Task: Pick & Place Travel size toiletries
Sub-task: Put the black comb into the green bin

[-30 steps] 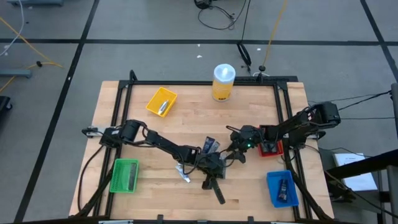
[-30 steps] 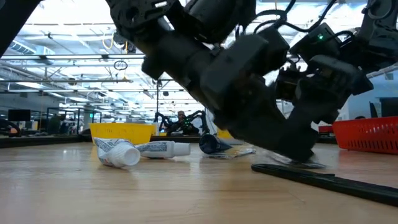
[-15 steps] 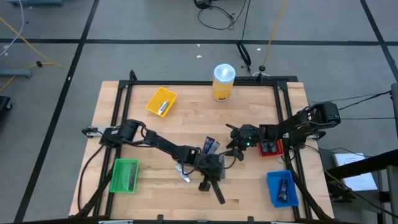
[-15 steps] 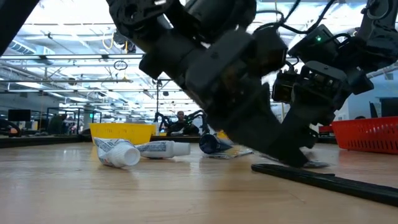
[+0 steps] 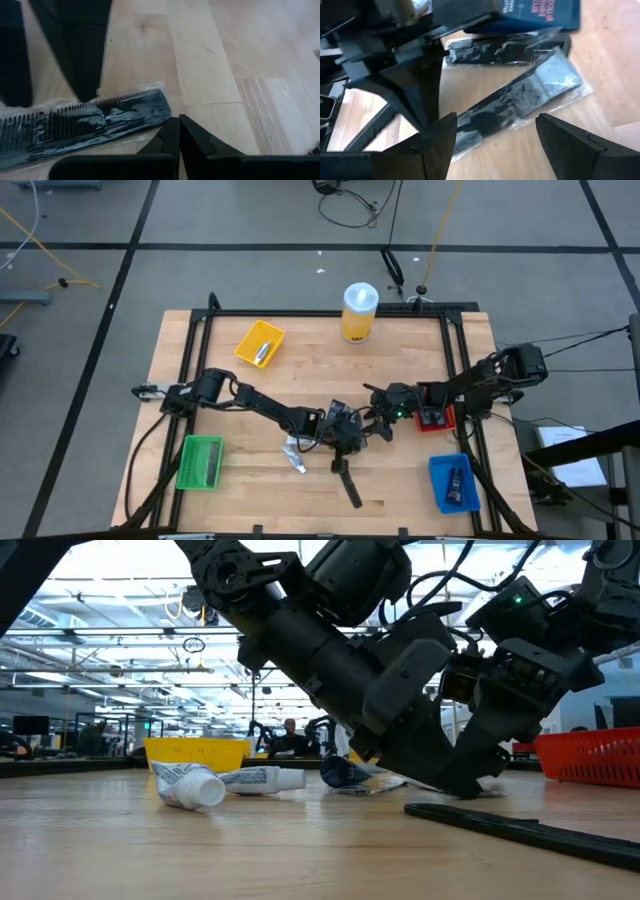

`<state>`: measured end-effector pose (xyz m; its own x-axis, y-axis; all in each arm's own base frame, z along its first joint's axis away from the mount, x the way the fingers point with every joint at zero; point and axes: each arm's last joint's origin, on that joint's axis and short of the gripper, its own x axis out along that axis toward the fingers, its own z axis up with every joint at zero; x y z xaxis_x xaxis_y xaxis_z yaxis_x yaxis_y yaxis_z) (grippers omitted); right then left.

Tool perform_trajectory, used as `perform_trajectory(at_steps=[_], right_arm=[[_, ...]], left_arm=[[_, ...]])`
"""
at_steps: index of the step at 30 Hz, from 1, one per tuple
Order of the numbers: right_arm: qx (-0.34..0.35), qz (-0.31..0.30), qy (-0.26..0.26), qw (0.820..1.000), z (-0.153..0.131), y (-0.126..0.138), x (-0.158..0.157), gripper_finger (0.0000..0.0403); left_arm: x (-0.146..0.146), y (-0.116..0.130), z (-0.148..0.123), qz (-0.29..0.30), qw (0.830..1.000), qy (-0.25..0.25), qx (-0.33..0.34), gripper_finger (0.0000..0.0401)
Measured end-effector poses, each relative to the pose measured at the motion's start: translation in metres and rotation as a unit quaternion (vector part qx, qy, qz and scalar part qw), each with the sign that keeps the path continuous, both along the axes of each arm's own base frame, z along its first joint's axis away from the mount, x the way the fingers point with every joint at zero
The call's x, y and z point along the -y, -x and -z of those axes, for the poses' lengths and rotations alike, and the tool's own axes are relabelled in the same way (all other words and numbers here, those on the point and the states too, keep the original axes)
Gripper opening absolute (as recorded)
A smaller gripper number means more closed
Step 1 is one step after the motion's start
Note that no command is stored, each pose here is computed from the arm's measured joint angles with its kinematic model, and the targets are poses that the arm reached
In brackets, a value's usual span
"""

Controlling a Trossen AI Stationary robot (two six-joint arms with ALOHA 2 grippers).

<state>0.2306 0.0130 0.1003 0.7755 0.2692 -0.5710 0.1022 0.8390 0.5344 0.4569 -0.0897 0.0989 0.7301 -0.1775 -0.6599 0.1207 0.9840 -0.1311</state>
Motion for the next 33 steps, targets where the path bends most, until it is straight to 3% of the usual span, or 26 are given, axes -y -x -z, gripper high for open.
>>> perform_trajectory(at_steps=[13, 20, 25, 29, 33], right_arm=[[0.010, -0.047, -0.010, 0.999, -0.002, 0.001, -0.025, 0.0265], [0.029, -0.089, -0.025, 0.995, -0.005, 0.002, -0.036, 0.0265], [0.080, -0.143, -0.027, 0.986, -0.015, 0.000, -0.038, 0.0265], [0.117, -0.044, 0.032, 0.992, -0.029, -0.003, -0.025, 0.0265], [0.084, 0.084, 0.105, 0.987, -0.028, 0.000, -0.007, 0.0265]], left_arm=[[-0.003, 0.008, 0.001, -0.045, 0.997, -0.021, -0.054, 0.0004], [-0.008, 0.027, -0.028, -0.094, 0.989, -0.043, -0.110, 0.0013], [0.001, 0.029, -0.045, -0.101, 0.989, -0.066, -0.081, 0.0003], [0.014, 0.020, -0.038, -0.063, 0.996, -0.056, -0.030, 0.0008], [0.021, 0.009, -0.026, -0.047, 0.998, -0.044, 0.015, 0.0003]])
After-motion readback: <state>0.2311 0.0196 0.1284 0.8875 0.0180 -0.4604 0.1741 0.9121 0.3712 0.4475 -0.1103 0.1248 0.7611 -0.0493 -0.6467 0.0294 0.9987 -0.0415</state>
